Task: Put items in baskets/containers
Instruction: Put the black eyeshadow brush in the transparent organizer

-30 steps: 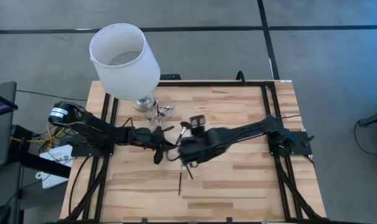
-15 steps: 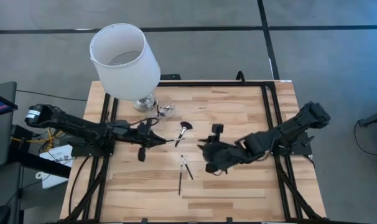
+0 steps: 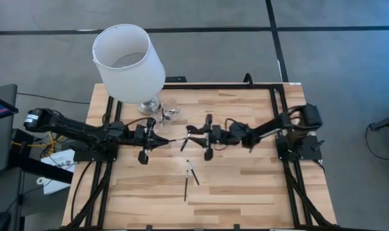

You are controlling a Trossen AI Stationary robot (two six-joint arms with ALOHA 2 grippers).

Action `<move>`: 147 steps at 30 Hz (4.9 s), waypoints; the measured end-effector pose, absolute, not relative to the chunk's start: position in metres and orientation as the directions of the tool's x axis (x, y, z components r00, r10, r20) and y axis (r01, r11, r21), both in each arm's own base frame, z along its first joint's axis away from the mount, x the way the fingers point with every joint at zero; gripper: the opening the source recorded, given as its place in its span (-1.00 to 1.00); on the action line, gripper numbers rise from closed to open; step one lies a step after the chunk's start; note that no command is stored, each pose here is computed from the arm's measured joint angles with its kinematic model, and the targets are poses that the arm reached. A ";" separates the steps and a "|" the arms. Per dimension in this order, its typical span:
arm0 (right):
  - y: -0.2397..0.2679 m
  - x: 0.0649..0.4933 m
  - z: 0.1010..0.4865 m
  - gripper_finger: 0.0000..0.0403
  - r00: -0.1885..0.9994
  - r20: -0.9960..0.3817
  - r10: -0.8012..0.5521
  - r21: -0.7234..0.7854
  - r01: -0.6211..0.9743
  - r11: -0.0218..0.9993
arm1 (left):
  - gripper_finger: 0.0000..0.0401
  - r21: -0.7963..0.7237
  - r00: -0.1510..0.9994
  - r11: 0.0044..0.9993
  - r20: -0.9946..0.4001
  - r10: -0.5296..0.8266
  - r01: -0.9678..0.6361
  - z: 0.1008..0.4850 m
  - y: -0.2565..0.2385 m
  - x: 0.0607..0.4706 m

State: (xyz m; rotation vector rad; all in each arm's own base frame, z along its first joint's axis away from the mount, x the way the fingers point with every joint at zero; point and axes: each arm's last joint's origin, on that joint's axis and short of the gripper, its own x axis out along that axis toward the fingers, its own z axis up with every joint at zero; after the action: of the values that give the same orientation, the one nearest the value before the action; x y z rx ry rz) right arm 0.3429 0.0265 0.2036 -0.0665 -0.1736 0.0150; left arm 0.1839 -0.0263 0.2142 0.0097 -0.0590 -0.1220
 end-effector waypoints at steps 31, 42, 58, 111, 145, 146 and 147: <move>0.017 0.396 0.204 -0.94 0.951 0.216 0.222 -0.101 -0.204 0.974 | -0.93 0.093 0.998 0.994 0.007 -0.064 0.063 0.204 -0.025 0.190; 0.018 0.396 0.207 -0.96 0.973 0.194 0.126 -0.007 -0.127 0.992 | -0.68 0.050 1.000 0.999 0.010 -0.009 0.008 0.205 -0.024 0.190; -0.018 0.366 0.260 -0.96 0.884 -0.046 -0.465 -0.066 0.462 0.885 | -0.54 0.058 0.985 0.984 0.038 0.169 -0.171 0.211 -0.018 0.186; -0.029 0.531 0.175 -0.71 0.883 -0.321 -0.343 -0.299 0.249 0.921 | -0.97 0.059 0.977 0.996 0.208 0.051 -0.064 0.237 -0.034 0.164; 0.158 0.372 0.228 -0.32 0.460 -0.786 -0.413 -0.183 0.465 0.866 | -0.97 0.065 0.981 0.996 0.185 0.050 -0.063 0.235 -0.034 0.165; 0.165 0.375 0.217 -0.32 0.451 -0.802 -0.392 -0.164 0.465 0.870 | -0.97 0.065 0.981 0.996 0.185 0.051 -0.064 0.235 -0.034 0.165; 0.169 0.377 0.207 -0.32 0.440 -0.819 -0.368 -0.141 0.468 0.872 | -0.97 0.065 0.981 0.996 0.186 0.052 -0.065 0.235 -0.034 0.165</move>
State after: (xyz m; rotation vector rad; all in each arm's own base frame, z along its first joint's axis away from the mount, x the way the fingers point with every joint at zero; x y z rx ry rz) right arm 0.3772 0.1694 0.2070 0.1124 0.9874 -0.5210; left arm 0.1651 -0.0336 0.2349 0.0710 -0.1850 0.0591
